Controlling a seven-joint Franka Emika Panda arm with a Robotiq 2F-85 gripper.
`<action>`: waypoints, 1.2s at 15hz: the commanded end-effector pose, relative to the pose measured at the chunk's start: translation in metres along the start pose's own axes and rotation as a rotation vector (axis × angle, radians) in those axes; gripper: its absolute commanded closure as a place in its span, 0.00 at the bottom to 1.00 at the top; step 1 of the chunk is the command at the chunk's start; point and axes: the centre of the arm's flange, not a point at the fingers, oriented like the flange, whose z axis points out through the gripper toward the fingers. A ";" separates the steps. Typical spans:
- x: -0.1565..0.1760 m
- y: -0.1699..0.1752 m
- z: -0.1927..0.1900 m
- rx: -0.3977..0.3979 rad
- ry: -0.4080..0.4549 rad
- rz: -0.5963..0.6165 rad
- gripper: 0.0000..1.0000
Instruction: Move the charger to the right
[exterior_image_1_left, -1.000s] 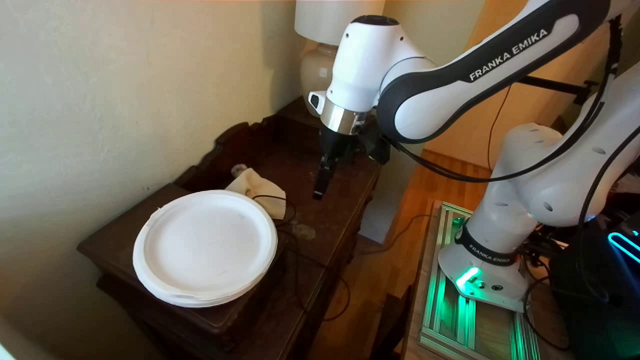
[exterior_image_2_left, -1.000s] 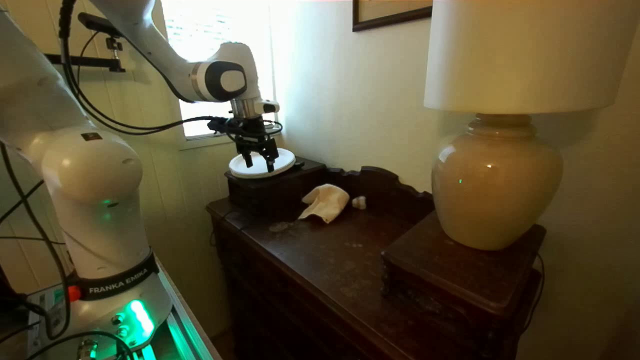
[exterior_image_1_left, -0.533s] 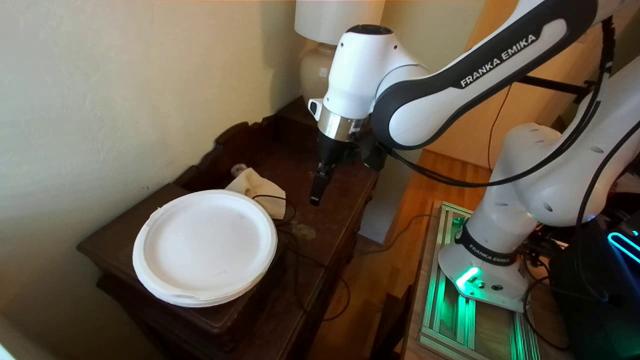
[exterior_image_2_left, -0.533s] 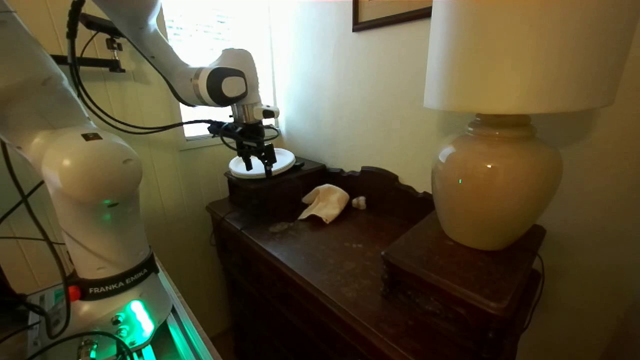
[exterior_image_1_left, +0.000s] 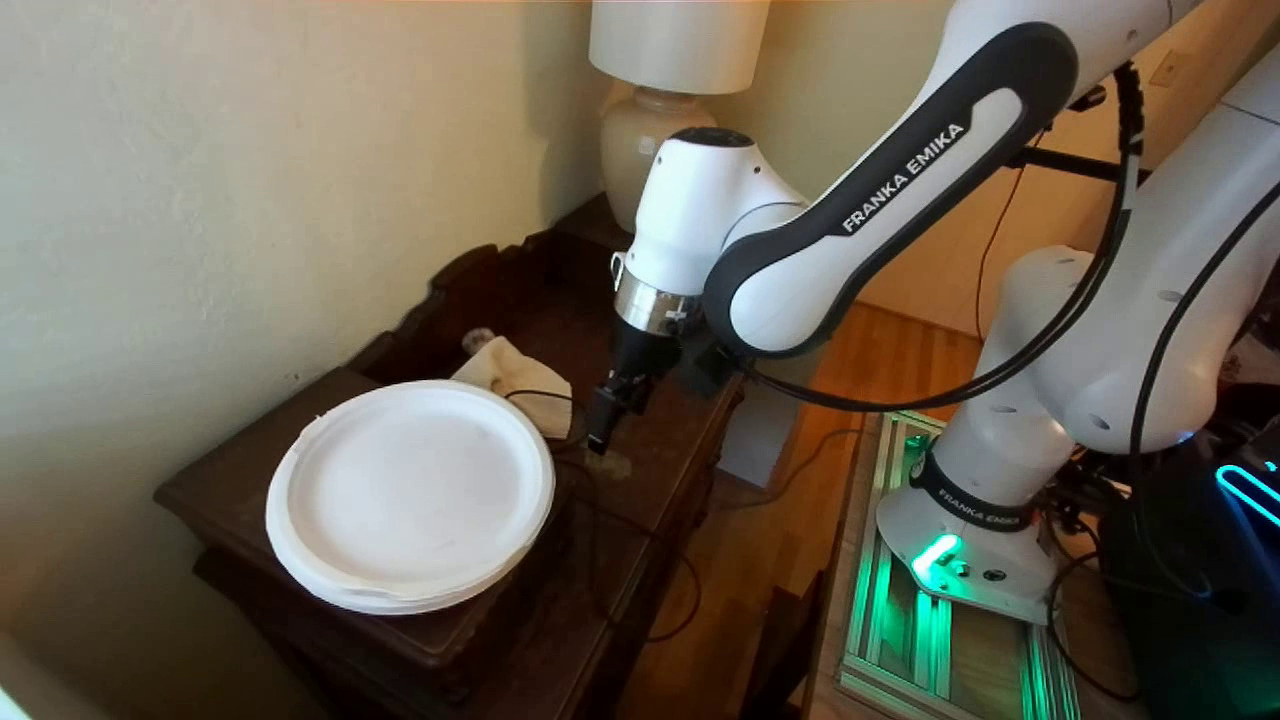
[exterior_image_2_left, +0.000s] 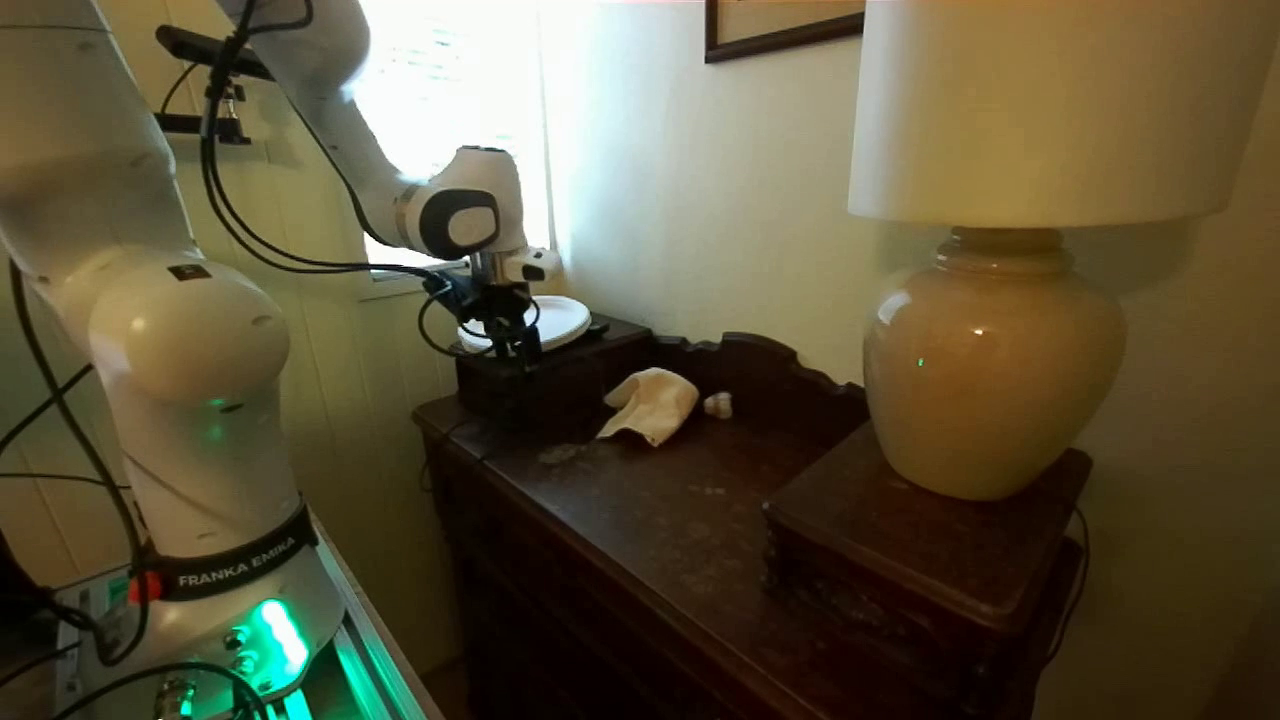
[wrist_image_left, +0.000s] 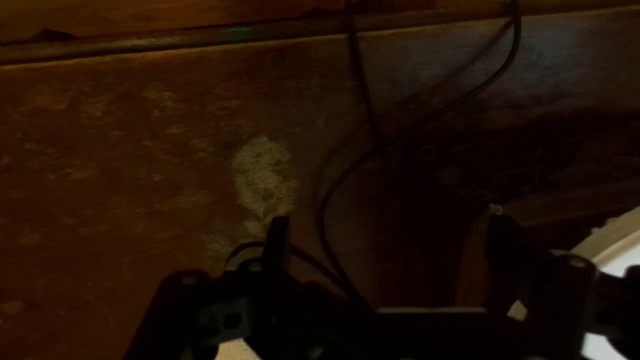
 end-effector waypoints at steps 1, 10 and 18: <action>-0.007 -0.008 0.035 0.049 0.001 0.041 0.00; -0.010 -0.017 0.047 0.064 -0.041 0.033 0.00; -0.024 -0.016 0.091 0.086 -0.040 0.035 0.00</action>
